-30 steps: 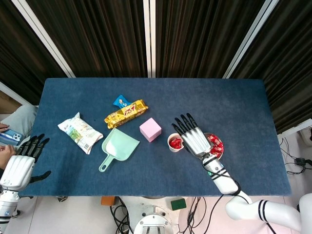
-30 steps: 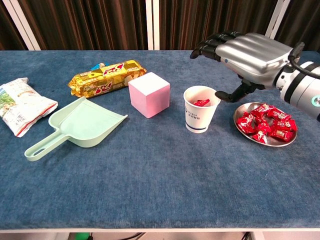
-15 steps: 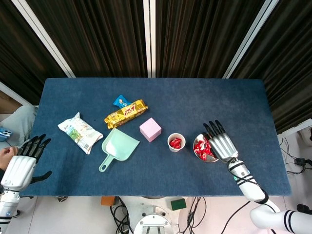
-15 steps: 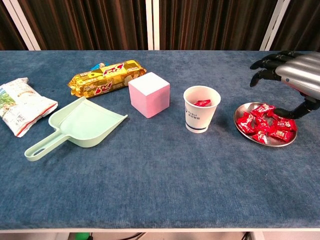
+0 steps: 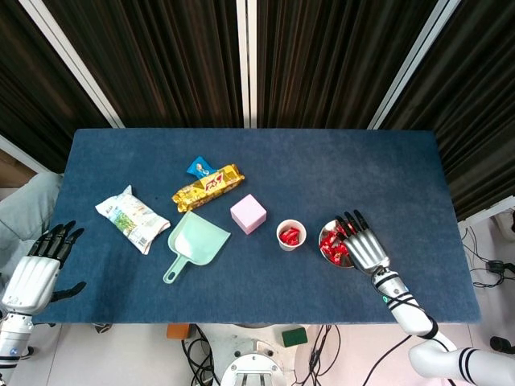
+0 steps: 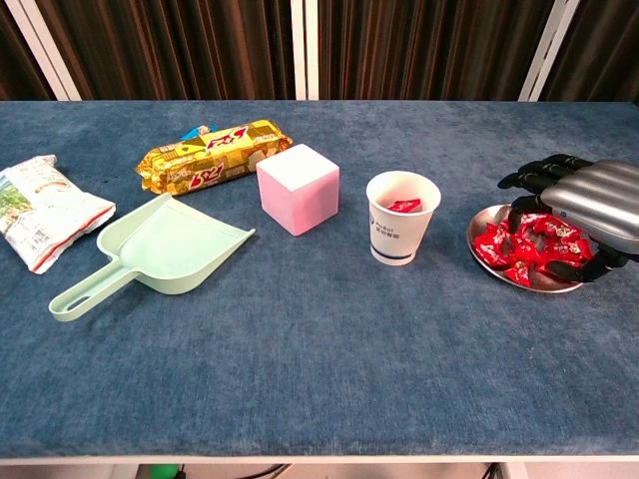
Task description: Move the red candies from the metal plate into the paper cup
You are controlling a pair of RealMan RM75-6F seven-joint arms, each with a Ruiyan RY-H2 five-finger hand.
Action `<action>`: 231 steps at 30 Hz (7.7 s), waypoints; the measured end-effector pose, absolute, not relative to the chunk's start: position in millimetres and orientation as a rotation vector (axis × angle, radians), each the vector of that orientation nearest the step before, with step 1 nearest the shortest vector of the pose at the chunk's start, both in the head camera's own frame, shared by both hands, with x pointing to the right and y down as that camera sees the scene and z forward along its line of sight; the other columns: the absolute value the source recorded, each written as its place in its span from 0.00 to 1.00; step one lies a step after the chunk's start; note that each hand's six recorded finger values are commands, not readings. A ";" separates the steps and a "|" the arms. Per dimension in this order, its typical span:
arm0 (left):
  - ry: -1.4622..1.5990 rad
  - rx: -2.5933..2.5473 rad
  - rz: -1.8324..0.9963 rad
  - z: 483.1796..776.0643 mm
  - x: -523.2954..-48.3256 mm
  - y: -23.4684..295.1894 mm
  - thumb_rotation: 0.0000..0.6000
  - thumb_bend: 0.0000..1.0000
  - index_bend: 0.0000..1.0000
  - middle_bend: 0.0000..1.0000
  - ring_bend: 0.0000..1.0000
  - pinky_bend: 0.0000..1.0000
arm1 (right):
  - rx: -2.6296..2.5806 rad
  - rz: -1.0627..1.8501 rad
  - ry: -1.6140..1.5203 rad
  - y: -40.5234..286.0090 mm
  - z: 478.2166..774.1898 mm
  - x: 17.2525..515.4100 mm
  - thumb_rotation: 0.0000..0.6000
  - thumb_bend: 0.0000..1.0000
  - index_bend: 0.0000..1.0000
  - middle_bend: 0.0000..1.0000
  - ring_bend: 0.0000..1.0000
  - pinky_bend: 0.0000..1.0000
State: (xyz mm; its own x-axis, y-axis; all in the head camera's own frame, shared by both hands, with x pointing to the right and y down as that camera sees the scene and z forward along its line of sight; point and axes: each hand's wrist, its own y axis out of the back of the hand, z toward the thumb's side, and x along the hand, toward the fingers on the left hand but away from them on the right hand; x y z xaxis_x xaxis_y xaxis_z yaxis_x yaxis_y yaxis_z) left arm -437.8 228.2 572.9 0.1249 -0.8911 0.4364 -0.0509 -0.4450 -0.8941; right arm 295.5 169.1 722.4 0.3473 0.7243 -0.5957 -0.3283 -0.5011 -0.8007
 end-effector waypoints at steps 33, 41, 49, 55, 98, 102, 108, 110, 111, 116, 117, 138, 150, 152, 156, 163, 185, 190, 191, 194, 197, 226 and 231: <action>0.930 -1.652 -1.412 573.7 -437.9 227.6 1.00 0.10 0.09 0.03 0.00 0.15 | -1.594 1.346 -0.378 168.0 732.8 295.6 1.00 0.42 0.61 0.09 0.00 0.00; 0.929 -1.652 -1.413 574.0 -437.9 227.6 1.00 0.10 0.09 0.03 0.00 0.15 | -1.581 1.340 -0.390 168.1 733.2 296.3 1.00 0.48 0.75 0.13 0.00 0.00; 0.928 -1.652 -1.414 574.2 -438.0 227.6 1.00 0.10 0.09 0.03 0.00 0.15 | -1.576 1.296 -0.435 166.2 727.7 292.9 1.00 0.57 0.88 0.17 0.00 0.00; 0.933 -1.648 -1.414 573.3 -438.5 227.4 1.00 0.10 0.09 0.03 0.00 0.15 | -1.571 1.247 -0.467 161.1 717.9 285.2 1.00 0.58 0.89 0.17 0.00 0.00; 0.944 -1.651 -1.409 571.0 -440.6 226.8 1.00 0.10 0.09 0.03 0.00 0.15 | -1.632 0.982 -0.486 138.4 658.1 190.7 1.00 0.29 0.17 0.07 0.00 0.00; 0.955 -1.646 -1.406 569.3 -441.9 226.7 1.00 0.10 0.09 0.03 0.00 0.15 | -1.614 1.050 -0.524 131.5 658.6 220.6 1.00 0.30 0.20 0.07 0.00 0.00; 0.942 -1.651 -1.407 571.1 -440.0 227.1 1.00 0.10 0.09 0.03 0.00 0.15 | -1.612 1.177 -0.499 130.4 681.8 259.4 1.00 0.30 0.21 0.06 0.00 0.00; 0.941 -1.651 -1.409 571.6 -439.7 227.0 1.00 0.10 0.09 0.03 0.00 0.15 | -1.623 1.201 -0.478 134.1 691.4 265.2 1.00 0.30 0.23 0.06 0.00 0.00; 0.941 -1.650 -1.410 571.8 -439.5 226.9 1.00 0.10 0.09 0.03 0.00 0.15 | -1.628 1.207 -0.470 135.9 695.3 266.1 1.00 0.30 0.23 0.06 0.00 0.00; 0.941 -1.649 -1.415 572.5 -440.2 226.5 1.00 0.10 0.09 0.03 0.00 0.15 | -1.639 1.236 -0.427 143.3 714.3 268.3 1.00 0.32 0.32 0.07 0.00 0.00; 0.941 -1.649 -1.416 572.6 -440.4 226.4 1.00 0.10 0.09 0.03 0.00 0.15 | -1.640 1.241 -0.420 144.4 717.4 268.6 1.00 0.32 0.32 0.07 0.00 0.00; 0.937 -1.650 -1.421 574.0 -440.6 226.0 1.00 0.10 0.09 0.03 0.00 0.15 | -1.624 1.286 -0.374 152.3 738.5 272.4 1.00 0.36 0.46 0.07 0.00 0.00; 0.937 -1.651 -1.422 574.5 -440.7 225.7 1.00 0.10 0.09 0.03 0.00 0.15 | -1.617 1.291 -0.381 151.8 738.2 275.0 1.00 0.44 0.66 0.10 0.00 0.00; 0.938 -1.651 -1.422 574.4 -440.8 225.7 1.00 0.10 0.09 0.03 0.00 0.15 | -1.614 1.293 -0.384 151.7 737.6 275.9 1.00 0.46 0.69 0.10 0.00 0.00; 0.938 -1.651 -1.421 574.1 -440.7 225.9 1.00 0.10 0.09 0.03 0.00 0.15 | -1.609 1.295 -0.395 151.1 735.2 278.0 1.00 0.48 0.73 0.11 0.00 0.00; 0.937 -1.652 -1.420 574.2 -440.5 225.8 1.00 0.10 0.09 0.03 0.00 0.15 | -1.605 1.252 -0.467 144.5 716.1 278.1 1.00 0.48 0.74 0.12 0.00 0.00; 0.949 -1.650 -1.417 572.1 -442.9 225.5 1.00 0.10 0.09 0.03 0.00 0.15 | -1.664 1.013 -0.553 124.3 683.9 184.0 1.00 0.42 0.56 0.09 0.00 0.00; 0.950 -1.651 -1.413 571.4 -443.4 225.7 1.00 0.10 0.09 0.03 0.00 0.15 | -1.666 1.022 -0.532 125.3 686.7 183.1 1.00 0.37 0.34 0.11 0.00 0.00; 0.949 -1.651 -1.413 571.5 -443.3 225.8 1.00 0.10 0.09 0.03 0.00 0.15 | -1.666 1.021 -0.532 125.0 685.7 183.8 1.00 0.37 0.31 0.10 0.00 0.00; 0.947 -1.651 -1.413 571.6 -442.7 226.0 1.00 0.10 0.09 0.03 0.00 0.15 | -1.671 1.013 -0.535 125.5 682.4 186.1 1.00 0.36 0.27 0.10 0.00 0.00; 0.944 -1.650 -1.413 571.8 -441.7 226.3 1.00 0.10 0.09 0.03 0.00 0.15 | -1.675 1.003 -0.542 129.2 677.8 191.5 1.00 0.36 0.26 0.10 0.00 0.00; 0.932 -1.652 -1.416 573.7 -439.1 226.8 1.00 0.10 0.09 0.03 0.00 0.15 | -1.688 1.287 -0.407 187.8 720.8 301.6 1.00 0.36 0.42 0.09 0.00 0.00; 0.934 -1.652 -1.416 573.3 -439.7 226.9 1.00 0.10 0.09 0.03 0.00 0.15 | -1.695 1.286 -0.403 188.1 726.6 297.1 1.00 0.36 0.42 0.09 0.00 0.00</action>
